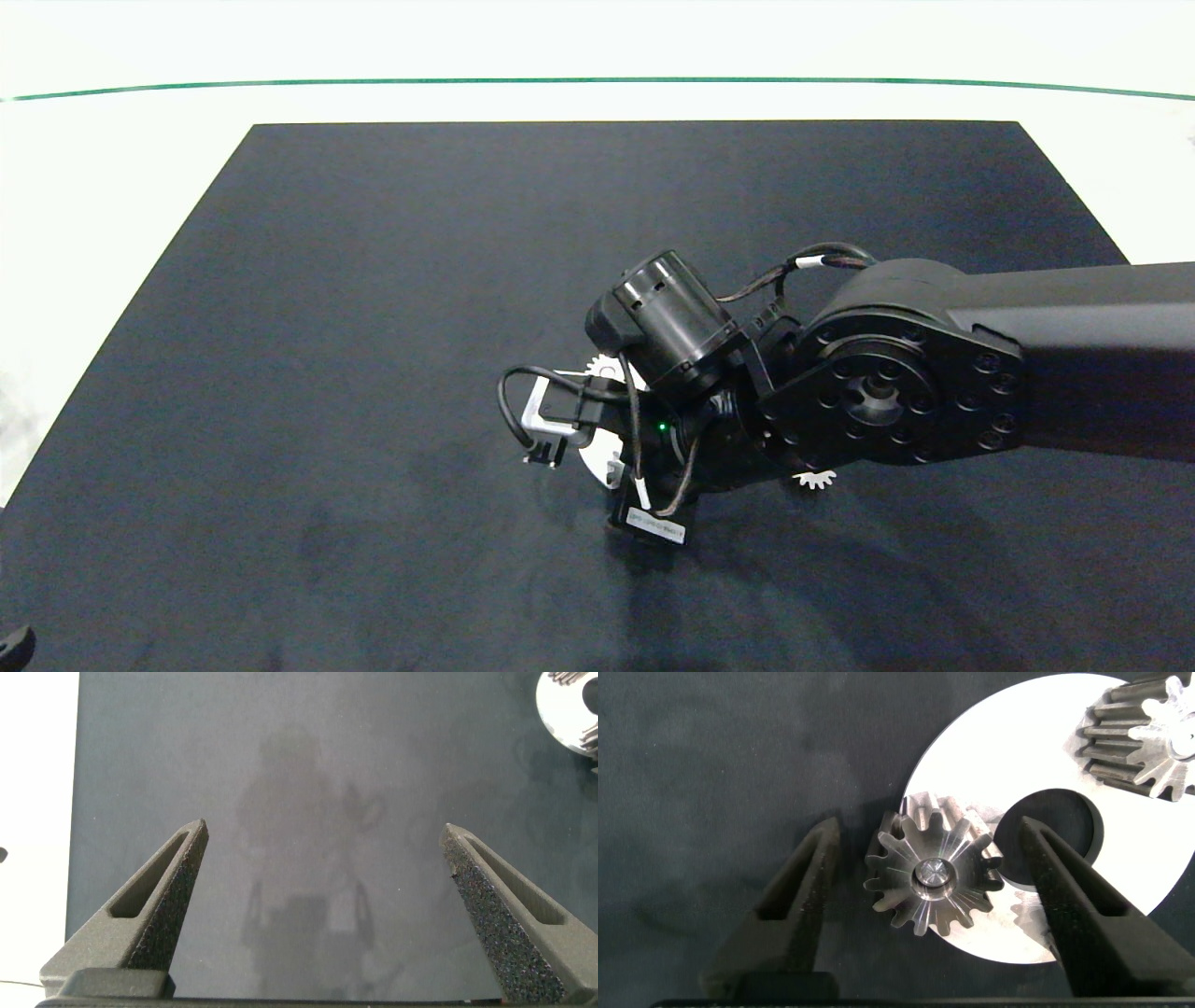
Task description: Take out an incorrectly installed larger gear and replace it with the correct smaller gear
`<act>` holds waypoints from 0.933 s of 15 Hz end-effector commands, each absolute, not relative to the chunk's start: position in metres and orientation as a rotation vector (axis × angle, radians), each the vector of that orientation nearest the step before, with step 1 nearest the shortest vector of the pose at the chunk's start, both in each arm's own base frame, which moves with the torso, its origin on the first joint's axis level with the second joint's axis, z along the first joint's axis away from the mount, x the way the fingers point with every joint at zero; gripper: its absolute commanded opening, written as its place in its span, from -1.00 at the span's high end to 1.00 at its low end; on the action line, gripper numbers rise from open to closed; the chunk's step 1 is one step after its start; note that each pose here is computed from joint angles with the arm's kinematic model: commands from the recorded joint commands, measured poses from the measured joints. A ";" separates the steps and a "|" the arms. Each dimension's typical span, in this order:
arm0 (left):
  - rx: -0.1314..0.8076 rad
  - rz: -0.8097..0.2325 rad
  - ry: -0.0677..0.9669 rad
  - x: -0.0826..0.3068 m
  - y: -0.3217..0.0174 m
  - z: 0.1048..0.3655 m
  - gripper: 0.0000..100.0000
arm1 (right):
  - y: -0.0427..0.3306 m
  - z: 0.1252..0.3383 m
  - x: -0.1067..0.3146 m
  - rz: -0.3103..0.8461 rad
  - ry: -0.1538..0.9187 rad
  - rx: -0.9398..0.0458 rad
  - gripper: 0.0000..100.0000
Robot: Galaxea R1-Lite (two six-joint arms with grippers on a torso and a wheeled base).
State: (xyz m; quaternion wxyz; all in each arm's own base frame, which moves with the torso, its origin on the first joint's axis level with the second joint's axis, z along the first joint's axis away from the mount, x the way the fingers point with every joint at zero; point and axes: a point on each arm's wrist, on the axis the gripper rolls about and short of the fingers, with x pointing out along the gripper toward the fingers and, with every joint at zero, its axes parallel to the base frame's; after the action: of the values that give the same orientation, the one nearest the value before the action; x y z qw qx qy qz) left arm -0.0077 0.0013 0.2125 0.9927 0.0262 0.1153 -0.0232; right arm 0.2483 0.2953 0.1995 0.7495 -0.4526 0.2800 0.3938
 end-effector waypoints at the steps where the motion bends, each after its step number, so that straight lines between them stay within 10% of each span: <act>1: 0.052 -0.046 0.230 -0.008 0.001 0.212 -1.00 | 0.295 0.200 0.247 0.863 0.611 -0.996 -0.43; 14: 0.054 -0.047 0.224 -0.010 0.002 0.212 -1.00 | 0.293 0.197 0.247 0.863 0.646 -1.019 0.11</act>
State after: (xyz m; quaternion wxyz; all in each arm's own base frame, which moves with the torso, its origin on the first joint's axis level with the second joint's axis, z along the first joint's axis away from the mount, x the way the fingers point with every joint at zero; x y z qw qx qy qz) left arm -0.0095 0.0015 0.2121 0.9932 0.0266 0.1112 -0.0237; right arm 0.2471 0.2934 0.1976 0.7403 -0.4610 0.2924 0.3924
